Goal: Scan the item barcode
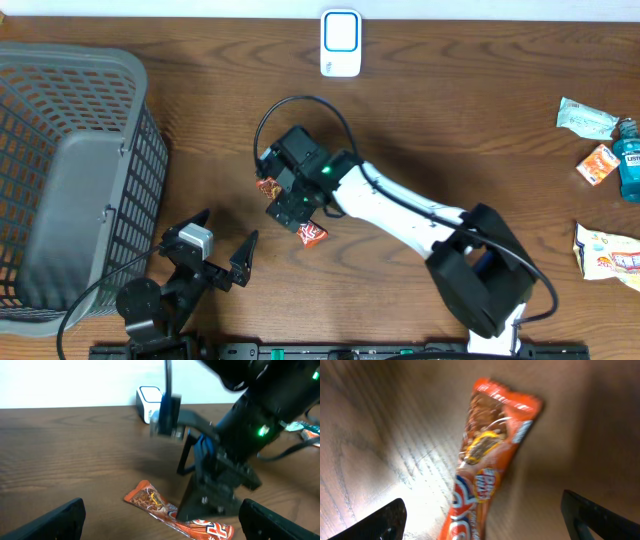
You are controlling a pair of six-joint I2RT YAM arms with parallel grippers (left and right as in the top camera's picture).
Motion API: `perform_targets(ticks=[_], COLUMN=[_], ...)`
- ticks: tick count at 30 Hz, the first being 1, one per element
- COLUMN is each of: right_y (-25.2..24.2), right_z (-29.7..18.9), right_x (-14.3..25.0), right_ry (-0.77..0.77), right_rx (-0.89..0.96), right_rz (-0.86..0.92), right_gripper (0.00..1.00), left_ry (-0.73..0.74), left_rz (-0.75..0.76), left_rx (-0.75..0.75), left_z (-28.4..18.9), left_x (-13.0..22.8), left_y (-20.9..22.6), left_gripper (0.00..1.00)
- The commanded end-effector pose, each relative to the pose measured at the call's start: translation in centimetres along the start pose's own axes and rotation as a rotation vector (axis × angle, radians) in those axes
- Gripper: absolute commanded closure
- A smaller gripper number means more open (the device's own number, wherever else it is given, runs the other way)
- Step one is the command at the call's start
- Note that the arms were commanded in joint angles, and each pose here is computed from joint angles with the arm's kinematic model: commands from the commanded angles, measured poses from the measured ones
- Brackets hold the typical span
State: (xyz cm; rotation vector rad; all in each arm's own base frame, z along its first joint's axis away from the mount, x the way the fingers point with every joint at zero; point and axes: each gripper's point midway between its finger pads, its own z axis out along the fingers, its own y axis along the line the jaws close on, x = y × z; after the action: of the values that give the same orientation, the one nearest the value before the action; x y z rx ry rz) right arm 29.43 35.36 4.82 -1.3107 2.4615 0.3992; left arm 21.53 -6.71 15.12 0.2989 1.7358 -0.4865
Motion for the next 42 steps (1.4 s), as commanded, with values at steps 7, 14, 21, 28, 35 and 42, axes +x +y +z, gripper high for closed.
perform_targets(ticks=[7, 14, 21, 28, 35, 42], right_y=[2.4, 1.4, 1.1, 0.6, 5.1, 3.3], right_z=[2.1, 4.2, 5.2, 4.0, -4.9, -12.4], right_x=[1.1, 2.7, 3.3, 2.8, -1.1, -3.5], right_ry=[0.055, 0.115, 0.137, 0.138, 0.037, -0.114], right_rx=[-0.029, 0.015, 0.027, 0.021, -0.621, -1.079], right_rz=[-0.025, -0.019, -0.017, 0.091, 0.175, 0.437], right_gripper=[0.22, 0.36, 0.59, 0.99, 0.99, 0.98], left_ry=[0.026, 0.026, 0.026, 0.026, 0.026, 0.026], left_rz=[-0.028, -0.028, -0.027, -0.028, -0.027, -0.028], left_rx=[0.011, 0.011, 0.011, 0.011, 0.011, 0.011], left_z=[0.1, 0.1, 0.1, 0.1, 0.1, 0.1], left_x=[1.1, 1.1, 1.1, 1.1, 1.1, 1.1], left_y=[-0.1, -0.1, -0.1, -0.1, -0.1, -0.1], left_gripper=[0.02, 0.02, 0.02, 0.02, 0.02, 0.02])
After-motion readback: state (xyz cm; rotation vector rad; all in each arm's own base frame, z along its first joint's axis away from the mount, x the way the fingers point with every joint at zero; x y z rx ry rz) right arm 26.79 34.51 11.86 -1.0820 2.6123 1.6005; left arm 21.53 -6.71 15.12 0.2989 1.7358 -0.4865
